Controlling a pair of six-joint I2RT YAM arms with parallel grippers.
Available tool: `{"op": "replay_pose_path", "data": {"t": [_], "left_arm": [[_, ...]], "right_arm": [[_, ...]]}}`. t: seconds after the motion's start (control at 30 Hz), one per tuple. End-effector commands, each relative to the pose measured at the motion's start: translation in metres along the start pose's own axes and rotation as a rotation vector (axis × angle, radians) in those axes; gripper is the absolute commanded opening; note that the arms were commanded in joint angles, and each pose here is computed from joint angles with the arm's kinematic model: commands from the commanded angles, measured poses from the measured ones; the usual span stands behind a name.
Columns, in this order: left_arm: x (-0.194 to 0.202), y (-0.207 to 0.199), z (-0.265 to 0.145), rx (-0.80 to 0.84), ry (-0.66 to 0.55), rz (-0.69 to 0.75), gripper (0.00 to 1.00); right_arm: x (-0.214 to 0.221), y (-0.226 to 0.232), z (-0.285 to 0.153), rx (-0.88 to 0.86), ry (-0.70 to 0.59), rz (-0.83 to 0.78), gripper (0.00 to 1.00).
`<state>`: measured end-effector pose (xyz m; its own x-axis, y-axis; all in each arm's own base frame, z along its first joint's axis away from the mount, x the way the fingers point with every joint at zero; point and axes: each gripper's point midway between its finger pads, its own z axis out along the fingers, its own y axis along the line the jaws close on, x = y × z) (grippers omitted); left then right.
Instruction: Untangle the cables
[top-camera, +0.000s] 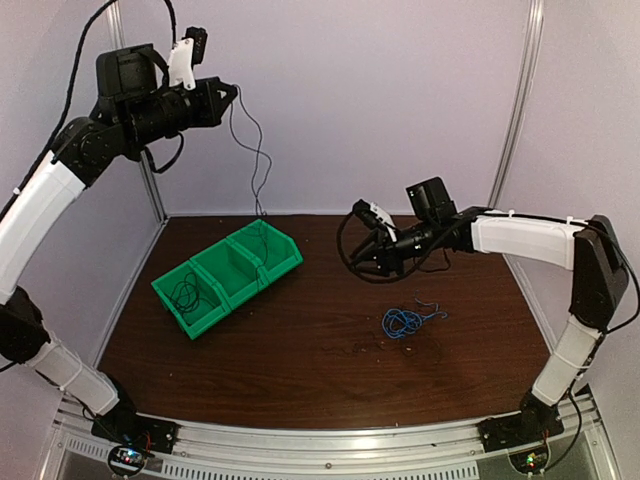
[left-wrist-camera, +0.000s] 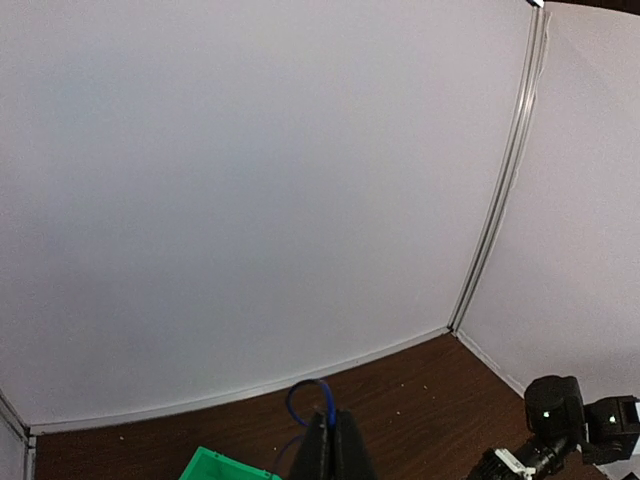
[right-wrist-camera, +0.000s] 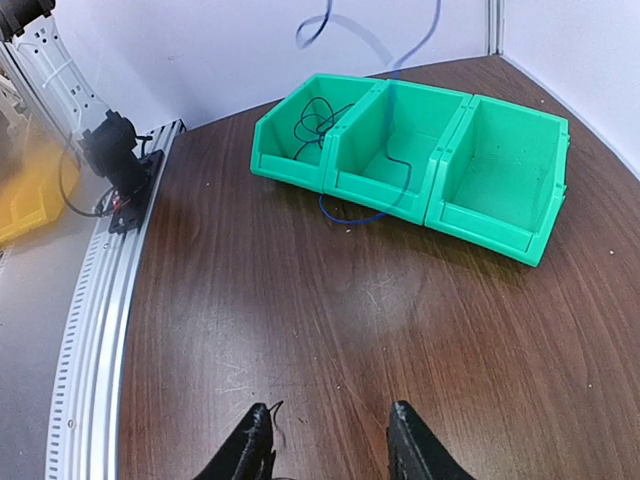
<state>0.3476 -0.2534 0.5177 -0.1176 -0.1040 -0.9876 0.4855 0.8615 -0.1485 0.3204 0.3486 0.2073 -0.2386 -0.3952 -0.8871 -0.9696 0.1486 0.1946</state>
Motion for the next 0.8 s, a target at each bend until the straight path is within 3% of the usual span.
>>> {"op": "replay_pose_path", "data": {"t": [0.0, 0.43, 0.6, 0.77], "left_arm": [[-0.055, 0.002, -0.010, -0.022, -0.139, 0.065, 0.00], [-0.094, 0.022, -0.027, -0.153, -0.233, 0.161, 0.00], [-0.078, -0.004, -0.018, 0.004, -0.182, 0.136, 0.00], [-0.025, -0.041, 0.006, 0.238, -0.089, 0.057, 0.00]], "right_arm": [[-0.007, 0.016, -0.026, 0.033, 0.001, -0.049, 0.41], [0.048, 0.000, -0.112, 0.303, 0.041, -0.023, 0.44], [0.066, -0.016, -0.126, 0.396, 0.034, 0.001, 0.49], [0.071, -0.038, -0.127, 0.419, 0.091, 0.069, 0.50]]}}
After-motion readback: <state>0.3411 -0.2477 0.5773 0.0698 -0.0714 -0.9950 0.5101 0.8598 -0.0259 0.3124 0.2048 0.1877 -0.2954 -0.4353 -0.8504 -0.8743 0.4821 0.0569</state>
